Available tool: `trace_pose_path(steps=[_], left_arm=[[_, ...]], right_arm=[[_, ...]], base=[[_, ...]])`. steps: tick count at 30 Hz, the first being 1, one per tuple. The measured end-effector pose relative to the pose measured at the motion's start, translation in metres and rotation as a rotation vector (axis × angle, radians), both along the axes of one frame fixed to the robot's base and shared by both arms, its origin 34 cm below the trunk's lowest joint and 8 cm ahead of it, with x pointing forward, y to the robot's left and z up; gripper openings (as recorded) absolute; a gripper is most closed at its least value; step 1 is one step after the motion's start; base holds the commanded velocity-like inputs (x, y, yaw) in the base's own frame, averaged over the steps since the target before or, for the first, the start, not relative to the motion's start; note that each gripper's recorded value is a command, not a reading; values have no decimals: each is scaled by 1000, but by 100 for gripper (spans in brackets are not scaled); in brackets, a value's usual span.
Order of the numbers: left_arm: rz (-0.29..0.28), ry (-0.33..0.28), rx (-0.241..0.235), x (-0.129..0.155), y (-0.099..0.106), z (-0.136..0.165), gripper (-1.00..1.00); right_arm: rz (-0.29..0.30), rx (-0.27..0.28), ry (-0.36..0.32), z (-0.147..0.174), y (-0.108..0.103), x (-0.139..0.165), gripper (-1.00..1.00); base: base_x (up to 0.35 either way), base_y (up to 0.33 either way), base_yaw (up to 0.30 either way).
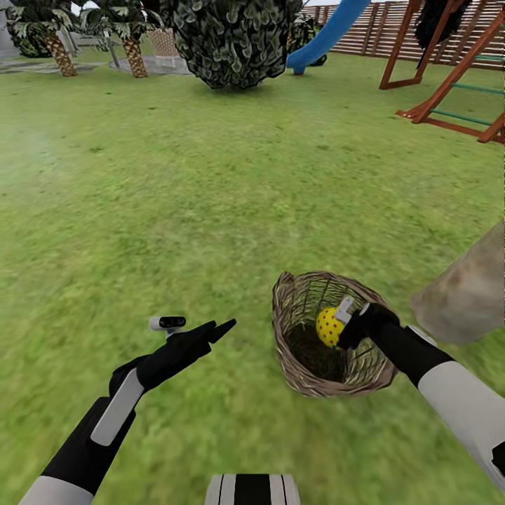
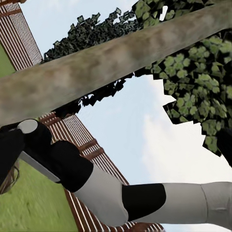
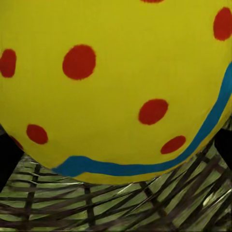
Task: Take the three Easter eggs out of the wicker basket on the lawn in the garden, then place them on the lawn next to a single tree (choose any tree) so that all three eggs are next to the same tree and none are left in the basket.
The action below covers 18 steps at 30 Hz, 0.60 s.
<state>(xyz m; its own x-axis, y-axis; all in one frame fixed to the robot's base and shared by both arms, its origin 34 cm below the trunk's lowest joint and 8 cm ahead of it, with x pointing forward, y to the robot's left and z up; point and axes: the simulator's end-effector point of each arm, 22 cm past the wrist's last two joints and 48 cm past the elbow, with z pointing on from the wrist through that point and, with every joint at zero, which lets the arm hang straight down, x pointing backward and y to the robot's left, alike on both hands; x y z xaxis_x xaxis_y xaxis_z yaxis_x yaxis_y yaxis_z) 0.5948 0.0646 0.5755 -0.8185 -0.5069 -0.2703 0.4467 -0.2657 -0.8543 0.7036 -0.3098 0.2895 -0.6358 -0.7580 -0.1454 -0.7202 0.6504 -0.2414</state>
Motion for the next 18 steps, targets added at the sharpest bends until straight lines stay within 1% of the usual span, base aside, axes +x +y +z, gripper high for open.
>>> trace_pose_path(steps=[2, 3, 4, 5, 7, 8, 9, 10, 11, 12, 13, 14, 15, 16, 17, 18], left_arm=[[-1, -11, -1, -1, 0, 6, 100], [-1, -14, -1, -1, 0, 8, 100], [-2, -18, -3, -2, -1, 10, 100], [-2, -21, -3, -2, -1, 12, 100], [-2, -29, -2, -3, -1, 16, 100], [-2, -32, -1, -3, -1, 18, 100], [-2, -37, -2, -3, -1, 20, 100], [-2, -40, -1, -4, -1, 22, 100], [-2, -43, -1, -4, -1, 24, 100], [-2, -47, -1, -5, -1, 26, 100], [-1, -51, -1, -5, -1, 28, 100], [-1, -54, -1, -5, -1, 30, 100], [-1, -58, -1, -6, -1, 32, 100], [-1, -62, 0, -6, -1, 34, 100], [-1, -67, 3, -7, -2, 36, 100], [-2, -71, 6, -7, -2, 37, 100]], right_arm=[[-12, 75, 38, 13, 13, -4, -100], [-18, 135, 65, 22, 22, -8, -100], [-19, 179, 79, 31, 29, -9, -100], [-15, 202, 82, 37, 34, -9, -100], [7, 237, 69, 54, 45, -5, -100], [9, 243, 59, 64, 46, -3, -100], [-7, 243, 54, 76, 43, -2, -100], [-33, 241, 32, 94, 37, 3, -100], [-64, 242, -7, 118, 30, 9, -100], [-75, 250, -38, 138, 28, 14, -100], [-69, 262, -63, 156, 28, 15, -100], [-58, 272, -74, 170, 27, 14, -100], [-56, 293, -71, 183, 22, 11, -100], [-77, 348, -72, 199, 15, 10, -100], [-109, 446, -75, 221, 11, 11, -100], [-123, 675, -15, 251, 21, -7, -100]], base=[[0, 0, 0], [0, 0, 0], [0, 0, 0], [0, 0, 0], [0, 0, 0], [0, 0, 0], [0, 0, 0], [0, 0, 0], [0, 0, 0], [0, 0, 0], [0, 0, 0], [0, 0, 0], [0, 0, 0], [0, 0, 0], [0, 0, 0], [0, 0, 0]])
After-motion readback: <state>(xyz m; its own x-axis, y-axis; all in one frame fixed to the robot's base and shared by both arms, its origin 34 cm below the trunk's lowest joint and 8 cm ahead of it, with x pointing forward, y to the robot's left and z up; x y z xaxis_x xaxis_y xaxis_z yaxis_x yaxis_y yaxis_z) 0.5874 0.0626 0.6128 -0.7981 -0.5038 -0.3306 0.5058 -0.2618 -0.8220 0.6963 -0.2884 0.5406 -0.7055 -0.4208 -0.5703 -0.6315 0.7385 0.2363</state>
